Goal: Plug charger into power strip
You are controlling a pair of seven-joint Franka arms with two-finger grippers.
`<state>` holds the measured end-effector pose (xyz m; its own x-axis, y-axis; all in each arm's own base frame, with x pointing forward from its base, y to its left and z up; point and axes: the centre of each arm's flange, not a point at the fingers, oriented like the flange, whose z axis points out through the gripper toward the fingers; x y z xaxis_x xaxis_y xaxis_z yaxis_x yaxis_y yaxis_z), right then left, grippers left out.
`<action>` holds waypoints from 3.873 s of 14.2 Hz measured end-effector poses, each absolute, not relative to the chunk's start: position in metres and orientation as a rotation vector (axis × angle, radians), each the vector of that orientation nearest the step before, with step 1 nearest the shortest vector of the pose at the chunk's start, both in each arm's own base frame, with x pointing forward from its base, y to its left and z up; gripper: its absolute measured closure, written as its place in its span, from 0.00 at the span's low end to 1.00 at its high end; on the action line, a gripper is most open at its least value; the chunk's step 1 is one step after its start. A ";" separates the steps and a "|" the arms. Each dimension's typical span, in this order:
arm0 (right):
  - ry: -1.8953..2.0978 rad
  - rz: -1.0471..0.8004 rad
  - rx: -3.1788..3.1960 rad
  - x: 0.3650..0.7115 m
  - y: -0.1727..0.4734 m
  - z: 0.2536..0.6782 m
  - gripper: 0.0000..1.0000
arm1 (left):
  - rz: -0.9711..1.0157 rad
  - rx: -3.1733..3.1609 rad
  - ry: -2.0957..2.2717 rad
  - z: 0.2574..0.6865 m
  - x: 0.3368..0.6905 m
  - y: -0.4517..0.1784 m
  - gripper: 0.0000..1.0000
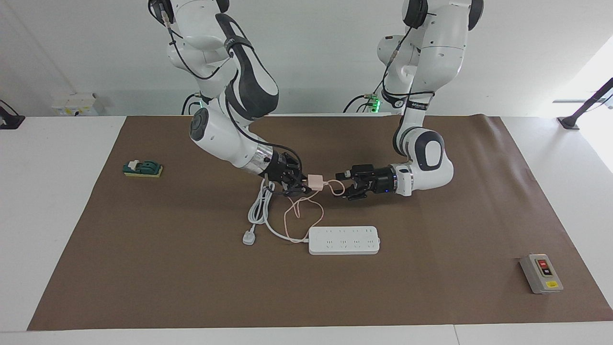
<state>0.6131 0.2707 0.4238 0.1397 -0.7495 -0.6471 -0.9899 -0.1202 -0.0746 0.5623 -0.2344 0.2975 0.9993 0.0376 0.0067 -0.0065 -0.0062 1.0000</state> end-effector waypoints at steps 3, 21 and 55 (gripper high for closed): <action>1.664 0.665 -1.892 0.614 0.271 0.425 0.64 | 0.032 1.575 0.020 0.298 0.561 -0.237 0.00; 1.650 0.675 -1.888 0.613 0.273 0.424 0.64 | 0.010 1.536 -0.011 0.307 0.554 -0.266 0.00; 1.658 0.669 -1.879 0.617 0.265 0.424 0.02 | 0.025 1.509 -0.022 0.309 0.559 -0.275 0.69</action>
